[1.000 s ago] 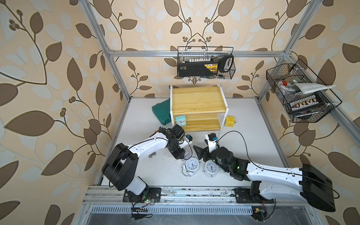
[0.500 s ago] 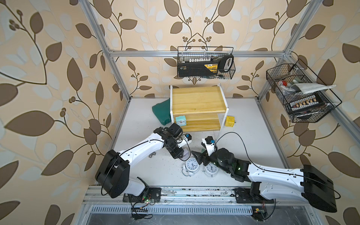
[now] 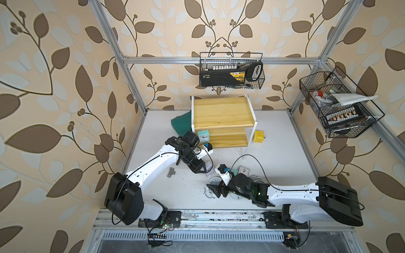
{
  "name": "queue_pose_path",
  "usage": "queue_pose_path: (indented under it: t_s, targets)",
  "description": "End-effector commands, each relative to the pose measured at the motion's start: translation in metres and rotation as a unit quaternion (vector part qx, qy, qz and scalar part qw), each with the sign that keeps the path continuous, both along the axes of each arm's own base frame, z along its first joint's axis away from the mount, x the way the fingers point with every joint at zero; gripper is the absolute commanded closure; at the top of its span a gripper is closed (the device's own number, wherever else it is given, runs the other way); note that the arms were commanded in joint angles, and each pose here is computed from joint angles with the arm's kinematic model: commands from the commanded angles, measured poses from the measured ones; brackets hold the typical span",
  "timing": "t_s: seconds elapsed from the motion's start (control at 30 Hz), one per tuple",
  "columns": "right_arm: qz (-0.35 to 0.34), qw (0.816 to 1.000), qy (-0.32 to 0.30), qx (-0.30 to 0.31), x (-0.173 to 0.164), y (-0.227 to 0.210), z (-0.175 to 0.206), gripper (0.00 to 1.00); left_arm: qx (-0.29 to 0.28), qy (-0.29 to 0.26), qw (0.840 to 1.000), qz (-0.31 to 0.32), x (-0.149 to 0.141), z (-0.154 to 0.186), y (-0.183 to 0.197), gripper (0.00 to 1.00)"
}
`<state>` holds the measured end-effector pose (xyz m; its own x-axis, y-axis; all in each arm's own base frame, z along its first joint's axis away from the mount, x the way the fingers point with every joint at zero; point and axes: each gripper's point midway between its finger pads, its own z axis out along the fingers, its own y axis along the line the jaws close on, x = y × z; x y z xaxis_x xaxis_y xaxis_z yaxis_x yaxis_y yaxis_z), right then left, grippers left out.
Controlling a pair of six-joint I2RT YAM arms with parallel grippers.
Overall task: Place the alarm clocks on the shelf by style
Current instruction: Pick up the alarm from the center of the board.
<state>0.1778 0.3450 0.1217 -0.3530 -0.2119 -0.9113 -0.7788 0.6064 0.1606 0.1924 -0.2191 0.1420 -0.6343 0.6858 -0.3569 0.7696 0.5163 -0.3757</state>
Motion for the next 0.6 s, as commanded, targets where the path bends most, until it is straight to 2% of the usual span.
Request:
queue_pose_path:
  t_s: [0.0, 0.33, 0.57]
  targets:
    - [-0.011, 0.999, -0.03, 0.022, 0.008, 0.011, 0.018, 0.09, -0.042, 0.01, 0.999, -0.01, -0.009, 0.023, -0.006, 0.75]
    - [-0.057, 0.997, -0.051, 0.029, 0.025, 0.01, 0.022, 0.1, -0.056, 0.03, 0.998, -0.021, -0.018, 0.023, -0.009, 0.75]
    - [-0.06, 0.996, -0.058, 0.031, 0.029, 0.016, 0.022, 0.14, -0.058, 0.033, 0.998, -0.023, -0.021, 0.022, -0.008, 0.75]
